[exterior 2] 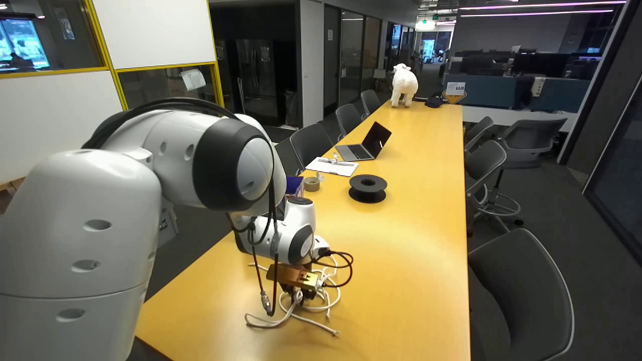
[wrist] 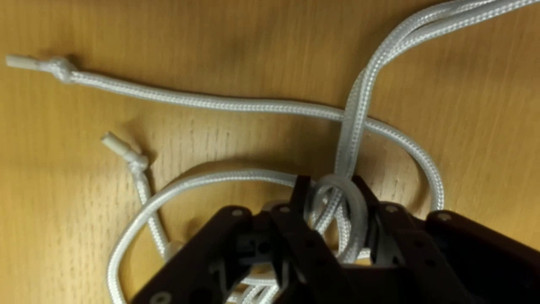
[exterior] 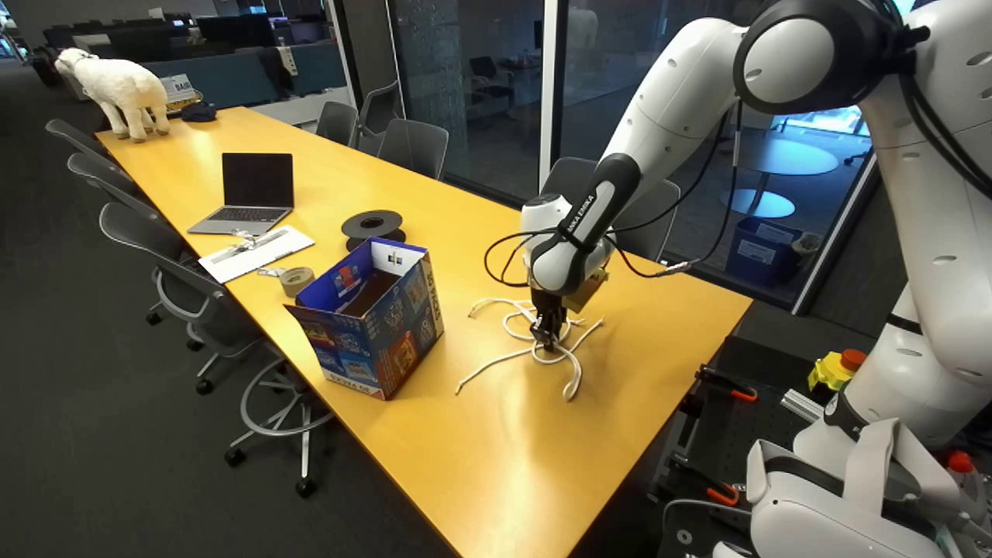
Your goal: Put the ropes into the box.
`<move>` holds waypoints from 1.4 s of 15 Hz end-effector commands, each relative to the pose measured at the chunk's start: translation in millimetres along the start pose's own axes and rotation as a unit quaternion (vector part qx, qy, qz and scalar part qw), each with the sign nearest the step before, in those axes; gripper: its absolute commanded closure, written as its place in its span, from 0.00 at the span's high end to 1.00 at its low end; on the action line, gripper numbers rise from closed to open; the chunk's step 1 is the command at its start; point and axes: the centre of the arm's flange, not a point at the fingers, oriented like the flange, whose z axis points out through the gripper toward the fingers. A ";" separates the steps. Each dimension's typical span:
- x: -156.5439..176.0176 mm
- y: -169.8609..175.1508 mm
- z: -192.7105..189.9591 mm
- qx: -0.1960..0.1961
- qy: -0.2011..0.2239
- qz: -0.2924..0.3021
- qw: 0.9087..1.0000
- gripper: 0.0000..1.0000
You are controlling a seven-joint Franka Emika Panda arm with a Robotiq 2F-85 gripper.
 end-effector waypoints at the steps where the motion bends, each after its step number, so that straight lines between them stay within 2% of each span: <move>1: 2.0 2.4 -5.5 0.011 0.002 -0.007 1.000 0.09; 3: 2.1 3.2 -6.0 0.011 0.002 -0.008 1.000 0.07; 5: 2.2 3.2 -6.7 0.015 0.000 -0.010 1.000 0.12; 9: 8.7 -10.6 -28.1 0.053 -0.004 -0.010 0.999 0.10; 13: 24.5 -56.1 -97.5 0.096 0.027 -0.009 0.995 0.09; 16: 32.1 -97.3 -159.6 0.111 0.079 -0.002 0.991 0.08; 18: 34.3 -129.5 -205.4 0.127 0.118 0.043 0.984 0.06; 21: 37.5 -175.7 -263.2 0.146 0.153 0.094 0.973 0.04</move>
